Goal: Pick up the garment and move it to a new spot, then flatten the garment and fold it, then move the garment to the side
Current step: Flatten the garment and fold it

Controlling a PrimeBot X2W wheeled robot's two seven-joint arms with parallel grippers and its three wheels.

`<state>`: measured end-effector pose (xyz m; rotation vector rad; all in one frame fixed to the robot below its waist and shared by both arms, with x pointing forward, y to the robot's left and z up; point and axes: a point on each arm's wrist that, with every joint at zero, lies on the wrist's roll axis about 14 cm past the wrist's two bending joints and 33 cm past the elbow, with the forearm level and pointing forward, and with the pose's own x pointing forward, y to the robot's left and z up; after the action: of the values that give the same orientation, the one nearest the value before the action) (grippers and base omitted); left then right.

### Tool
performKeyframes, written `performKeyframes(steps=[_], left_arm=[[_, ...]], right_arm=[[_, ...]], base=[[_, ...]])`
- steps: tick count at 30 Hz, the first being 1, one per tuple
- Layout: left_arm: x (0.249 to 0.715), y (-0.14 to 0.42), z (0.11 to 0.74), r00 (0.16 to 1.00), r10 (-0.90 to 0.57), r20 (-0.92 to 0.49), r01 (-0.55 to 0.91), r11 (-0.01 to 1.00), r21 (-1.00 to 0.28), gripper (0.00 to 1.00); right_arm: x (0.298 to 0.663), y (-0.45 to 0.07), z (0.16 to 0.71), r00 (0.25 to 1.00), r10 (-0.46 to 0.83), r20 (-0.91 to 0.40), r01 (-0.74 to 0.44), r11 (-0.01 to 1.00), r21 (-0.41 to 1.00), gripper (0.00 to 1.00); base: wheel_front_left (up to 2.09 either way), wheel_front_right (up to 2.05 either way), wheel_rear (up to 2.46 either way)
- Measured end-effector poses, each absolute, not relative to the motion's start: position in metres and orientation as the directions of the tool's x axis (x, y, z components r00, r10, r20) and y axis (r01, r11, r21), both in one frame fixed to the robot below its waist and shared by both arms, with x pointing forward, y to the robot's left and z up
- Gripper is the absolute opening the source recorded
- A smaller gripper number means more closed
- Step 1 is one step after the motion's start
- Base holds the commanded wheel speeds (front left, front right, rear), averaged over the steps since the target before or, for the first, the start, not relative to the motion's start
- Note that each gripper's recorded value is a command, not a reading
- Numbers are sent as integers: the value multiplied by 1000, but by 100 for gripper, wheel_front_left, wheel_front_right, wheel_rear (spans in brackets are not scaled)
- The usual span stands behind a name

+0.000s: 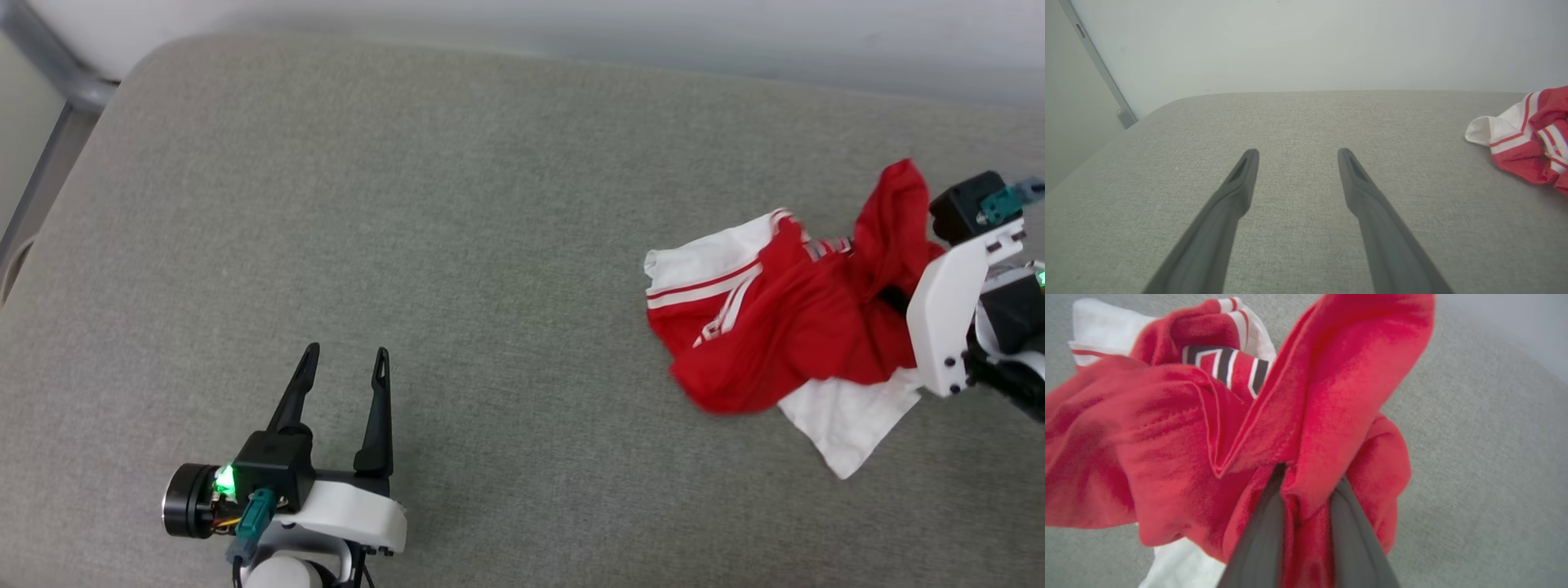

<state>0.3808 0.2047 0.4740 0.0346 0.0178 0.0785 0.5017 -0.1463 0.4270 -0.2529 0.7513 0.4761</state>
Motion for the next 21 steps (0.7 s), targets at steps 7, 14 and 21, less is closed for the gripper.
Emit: performKeyframes(steps=[7, 14, 21], left_arm=[[381, 217, 462, 991, 123, -52, -121, 992, 40, 100], [383, 214, 470, 993, 118, -28, -117, 993, 32, 100], [377, 209, 482, 995, 104, 9, -105, 994, 34, 100]], right_arm=[[516, -144, 379, 539, 247, -806, -490, 870, -61, 0], [518, -139, 393, 611, 299, -733, -466, 884, -28, 100], [518, -154, 453, 775, 363, -518, -454, 889, -56, 100]], base=[[0, 0, 0], [0, 0, 0], [0, 0, 0]])
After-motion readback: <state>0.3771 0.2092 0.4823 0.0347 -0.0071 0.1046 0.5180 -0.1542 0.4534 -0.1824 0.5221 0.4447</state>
